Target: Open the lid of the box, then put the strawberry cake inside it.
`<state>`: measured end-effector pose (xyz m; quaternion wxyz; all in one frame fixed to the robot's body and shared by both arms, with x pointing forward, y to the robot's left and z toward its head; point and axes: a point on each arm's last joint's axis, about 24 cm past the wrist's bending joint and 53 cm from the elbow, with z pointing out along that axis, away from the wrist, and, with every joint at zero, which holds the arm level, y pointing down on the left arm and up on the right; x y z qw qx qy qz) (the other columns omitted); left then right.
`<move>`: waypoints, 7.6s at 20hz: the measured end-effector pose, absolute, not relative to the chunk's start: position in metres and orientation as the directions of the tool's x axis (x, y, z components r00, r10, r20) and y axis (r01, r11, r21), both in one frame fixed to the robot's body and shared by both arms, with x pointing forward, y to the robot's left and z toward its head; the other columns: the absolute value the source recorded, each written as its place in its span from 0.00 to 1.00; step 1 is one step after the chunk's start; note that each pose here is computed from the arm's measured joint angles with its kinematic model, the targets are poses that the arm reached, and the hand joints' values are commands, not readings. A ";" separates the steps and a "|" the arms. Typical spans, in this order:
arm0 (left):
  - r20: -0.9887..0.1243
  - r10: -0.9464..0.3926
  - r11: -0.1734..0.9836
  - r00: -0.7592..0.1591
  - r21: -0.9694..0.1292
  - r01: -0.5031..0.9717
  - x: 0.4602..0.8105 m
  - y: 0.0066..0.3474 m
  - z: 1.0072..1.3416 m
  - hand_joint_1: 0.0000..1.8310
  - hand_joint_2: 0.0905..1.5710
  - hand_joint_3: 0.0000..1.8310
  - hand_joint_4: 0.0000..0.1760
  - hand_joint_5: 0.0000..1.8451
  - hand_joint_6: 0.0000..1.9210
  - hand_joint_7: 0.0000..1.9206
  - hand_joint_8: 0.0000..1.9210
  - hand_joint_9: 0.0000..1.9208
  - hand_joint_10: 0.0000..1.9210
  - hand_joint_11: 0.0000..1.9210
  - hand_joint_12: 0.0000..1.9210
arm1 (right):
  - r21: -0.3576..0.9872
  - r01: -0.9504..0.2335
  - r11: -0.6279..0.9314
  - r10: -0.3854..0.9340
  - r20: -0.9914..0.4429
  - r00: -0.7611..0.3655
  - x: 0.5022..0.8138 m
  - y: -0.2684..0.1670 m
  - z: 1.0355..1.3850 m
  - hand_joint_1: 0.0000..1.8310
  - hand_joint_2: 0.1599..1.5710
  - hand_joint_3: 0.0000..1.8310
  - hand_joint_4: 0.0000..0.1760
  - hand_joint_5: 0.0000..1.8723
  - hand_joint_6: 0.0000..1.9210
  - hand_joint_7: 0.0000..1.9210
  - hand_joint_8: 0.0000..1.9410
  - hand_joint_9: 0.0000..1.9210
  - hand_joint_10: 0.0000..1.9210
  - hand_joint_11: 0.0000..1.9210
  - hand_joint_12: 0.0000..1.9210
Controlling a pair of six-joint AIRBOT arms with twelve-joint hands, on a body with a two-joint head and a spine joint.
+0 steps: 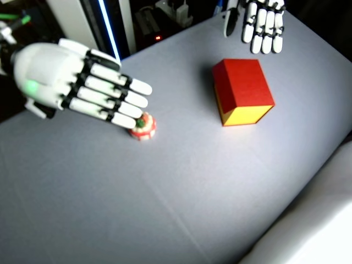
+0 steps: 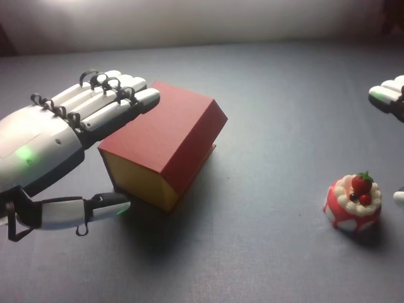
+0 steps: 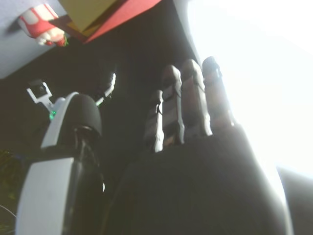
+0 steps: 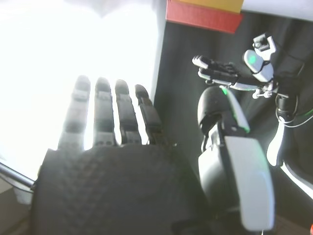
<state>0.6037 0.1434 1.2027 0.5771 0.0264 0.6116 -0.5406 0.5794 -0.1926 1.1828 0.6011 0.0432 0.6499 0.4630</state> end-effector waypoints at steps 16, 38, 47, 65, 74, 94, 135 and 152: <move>-0.728 -0.570 0.448 -0.381 -0.664 0.599 0.638 0.115 1.173 0.52 0.71 0.01 0.85 0.00 0.00 0.00 0.00 0.00 0.00 0.00 0.00 | 0.658 -0.499 0.563 0.623 -0.735 -0.267 0.582 -0.192 1.183 0.28 0.75 0.00 0.00 0.00 0.00 0.00 0.00 0.00 0.00 0.00 0.00; -0.628 -0.709 0.361 -0.320 -0.714 0.600 0.662 0.110 1.199 0.16 0.83 0.01 0.98 0.00 0.00 0.00 0.00 0.00 0.00 0.00 0.00 | 0.678 -0.468 0.567 0.632 -0.722 -0.280 0.582 -0.195 1.172 0.29 0.77 0.00 0.00 0.00 0.00 0.00 0.00 0.00 0.00 0.00 0.00; -0.544 -0.803 0.339 -0.243 -0.752 0.566 0.672 0.141 1.209 0.09 0.88 0.00 1.00 0.00 0.00 0.00 0.00 0.00 0.00 0.00 0.00 | 0.680 -0.465 0.567 0.633 -0.721 -0.281 0.582 -0.196 1.171 0.30 0.76 0.00 0.00 0.00 0.00 0.00 0.00 0.00 0.00 0.00 0.00; -0.541 -0.805 0.352 -0.244 -0.766 0.537 0.666 0.161 1.193 0.48 0.77 0.00 1.00 0.00 0.00 0.00 0.00 0.00 0.00 0.00 0.00 | 0.688 -0.452 0.567 0.640 -0.714 -0.284 0.583 -0.198 1.169 0.29 0.77 0.00 0.00 0.00 0.00 0.00 0.00 0.00 0.00 0.00 0.00; -0.658 -0.672 0.411 -0.340 -0.713 0.568 0.676 0.106 1.188 0.57 0.70 0.00 1.00 0.00 0.00 0.00 0.00 0.00 0.00 0.00 0.00 | 0.689 -0.449 0.569 0.637 -0.715 -0.289 0.582 -0.198 1.167 0.27 0.77 0.00 0.00 0.00 0.00 0.00 0.00 0.00 0.00 0.00 0.00; -0.585 -0.751 0.369 -0.306 -0.757 0.539 0.699 0.105 1.200 0.48 0.77 0.01 1.00 0.00 0.00 0.00 0.00 0.00 0.00 0.00 0.00 | 0.693 -0.447 0.565 0.640 -0.711 -0.293 0.581 -0.198 1.166 0.25 0.79 0.00 0.00 0.00 0.00 0.00 0.00 0.00 0.00 0.00 0.00; -0.683 -0.702 0.509 -0.201 -0.679 0.528 0.660 0.196 1.206 0.52 0.81 0.02 0.50 0.00 0.00 0.00 0.00 0.00 0.00 0.00 0.25 | 0.692 -0.422 0.586 0.591 -0.721 -0.361 0.597 -0.190 1.149 0.36 0.71 0.00 0.00 0.00 0.00 0.00 0.00 0.00 0.00 0.00 0.00; -0.807 -0.479 0.543 -0.347 -0.582 0.605 0.600 0.170 1.185 0.36 0.84 0.00 0.00 0.04 0.00 0.00 0.00 0.00 0.00 0.00 0.21 | 0.719 -0.311 0.622 0.535 -0.680 -0.501 0.641 -0.162 1.091 0.60 0.77 0.00 0.00 0.39 0.71 0.50 0.95 0.62 1.00 0.68 1.00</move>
